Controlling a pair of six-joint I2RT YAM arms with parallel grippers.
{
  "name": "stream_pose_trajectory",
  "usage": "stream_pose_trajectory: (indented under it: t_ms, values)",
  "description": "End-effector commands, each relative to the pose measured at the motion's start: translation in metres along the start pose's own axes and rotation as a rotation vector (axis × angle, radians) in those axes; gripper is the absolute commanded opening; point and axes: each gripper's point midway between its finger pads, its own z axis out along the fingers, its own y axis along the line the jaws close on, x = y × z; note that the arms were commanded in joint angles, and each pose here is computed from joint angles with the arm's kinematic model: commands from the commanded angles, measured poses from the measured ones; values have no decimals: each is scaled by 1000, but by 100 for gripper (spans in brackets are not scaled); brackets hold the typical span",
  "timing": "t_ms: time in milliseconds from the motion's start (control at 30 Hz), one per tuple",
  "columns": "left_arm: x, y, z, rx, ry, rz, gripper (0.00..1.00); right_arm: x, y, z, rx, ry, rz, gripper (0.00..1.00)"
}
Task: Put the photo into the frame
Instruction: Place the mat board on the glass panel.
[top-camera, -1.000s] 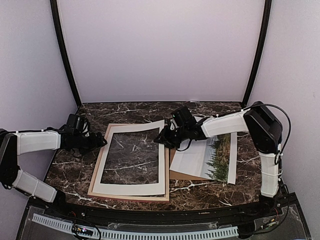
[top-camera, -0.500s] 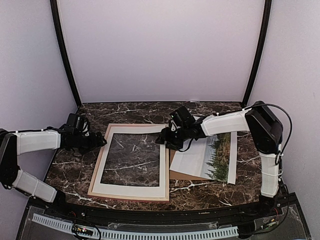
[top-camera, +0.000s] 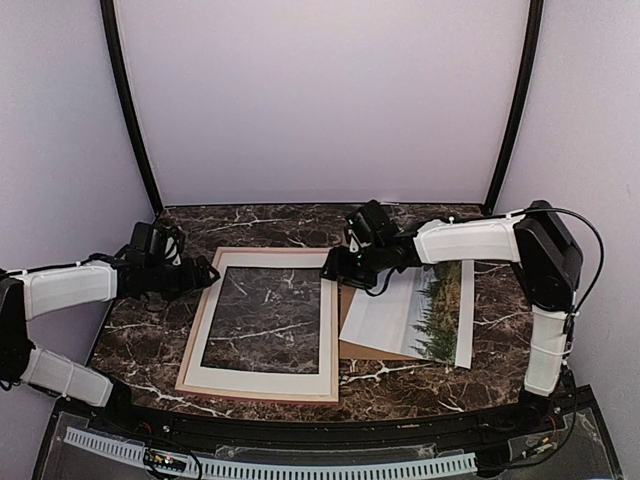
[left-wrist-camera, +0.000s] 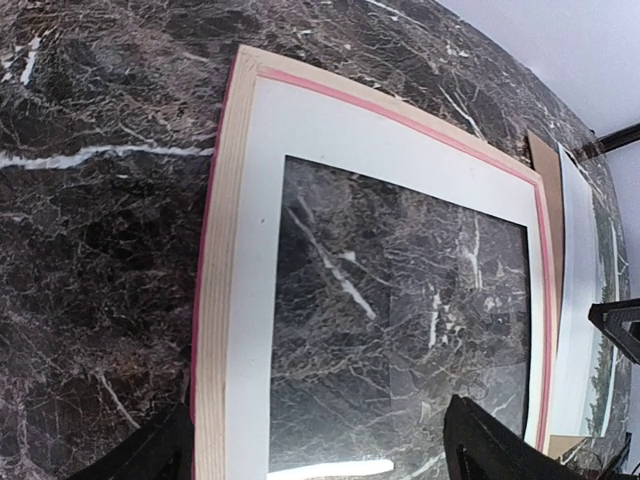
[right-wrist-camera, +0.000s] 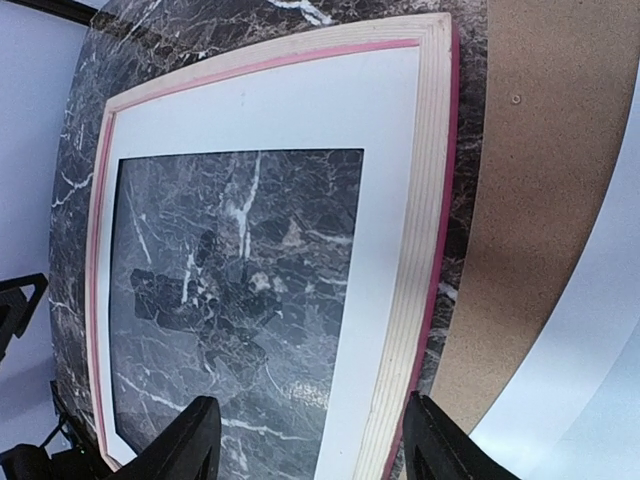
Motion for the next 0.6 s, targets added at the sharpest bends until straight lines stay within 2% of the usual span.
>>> stream_pose_trajectory:
  t_ms: [0, 200, 400, 567]
  values:
    - [-12, -24, -10, 75, -53, 46, 89, 12, -8, 6, 33, 32, -49, 63]
    - [-13, -65, -15, 167, -61, 152, 91, 8, -51, -19, 174, -15, -64, 64]
    - [2, -126, -16, 283, -39, 292, 99, 7, -136, -73, 365, -84, -7, 67]
    - [17, -176, -4, 349, -12, 393, 99, 15, -202, -116, 458, -122, 84, 70]
